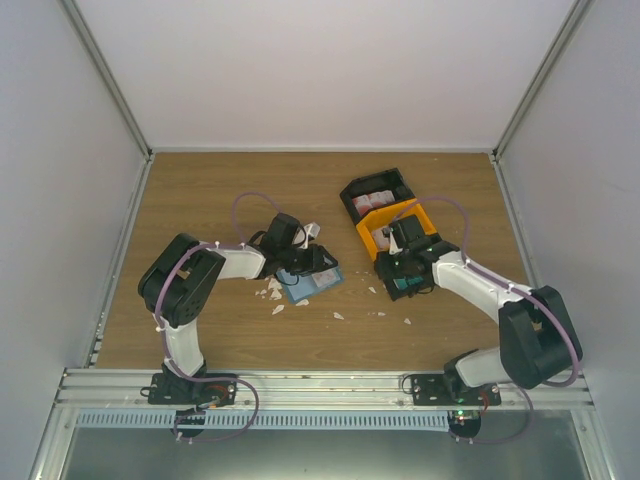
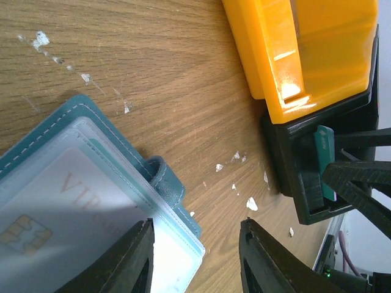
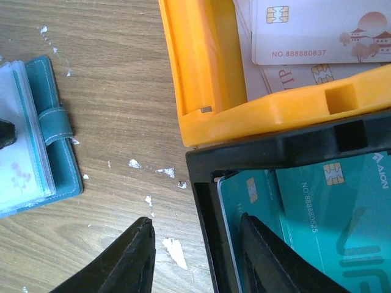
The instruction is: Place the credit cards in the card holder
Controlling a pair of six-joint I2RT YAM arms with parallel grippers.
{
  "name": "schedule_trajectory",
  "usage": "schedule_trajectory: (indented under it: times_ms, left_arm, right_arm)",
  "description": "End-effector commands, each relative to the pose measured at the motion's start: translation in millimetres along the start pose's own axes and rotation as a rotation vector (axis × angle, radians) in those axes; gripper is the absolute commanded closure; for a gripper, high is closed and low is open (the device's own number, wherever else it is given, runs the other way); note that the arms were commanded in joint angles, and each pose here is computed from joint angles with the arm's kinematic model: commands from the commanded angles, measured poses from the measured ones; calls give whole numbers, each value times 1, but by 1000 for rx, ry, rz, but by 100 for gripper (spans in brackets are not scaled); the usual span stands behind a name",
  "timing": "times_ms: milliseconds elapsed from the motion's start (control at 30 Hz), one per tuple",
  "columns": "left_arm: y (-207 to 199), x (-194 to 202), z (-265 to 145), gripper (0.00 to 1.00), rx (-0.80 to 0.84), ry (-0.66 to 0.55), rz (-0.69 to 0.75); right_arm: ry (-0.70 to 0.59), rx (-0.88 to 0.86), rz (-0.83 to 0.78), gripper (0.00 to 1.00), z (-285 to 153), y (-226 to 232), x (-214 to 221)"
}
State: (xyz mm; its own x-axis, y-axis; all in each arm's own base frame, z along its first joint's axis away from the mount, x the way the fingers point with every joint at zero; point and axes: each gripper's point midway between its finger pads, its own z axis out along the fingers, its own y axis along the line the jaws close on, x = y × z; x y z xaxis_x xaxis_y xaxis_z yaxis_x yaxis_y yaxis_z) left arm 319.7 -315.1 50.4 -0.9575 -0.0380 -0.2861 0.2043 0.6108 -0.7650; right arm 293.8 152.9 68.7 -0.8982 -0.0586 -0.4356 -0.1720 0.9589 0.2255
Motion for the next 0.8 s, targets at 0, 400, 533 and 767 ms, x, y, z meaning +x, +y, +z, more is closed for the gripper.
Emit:
schedule_trajectory:
  times_ms: [0,400,533,767]
  left_arm:
    - [-7,-5,-3,59,0,-26,34]
    - [-7,-5,-5,59,1,-29,34]
    - [-8,-5,-5,59,5,-31,35]
    - [-7,-4,-4,59,4,-26,34]
  right_arm:
    - [-6,25,17,62,-4,-7,2]
    - [-12,124,1,49,-2,-25,4]
    - [36,135,-12,47,9,-29,15]
    - [63,59,-26,50,16,-17,21]
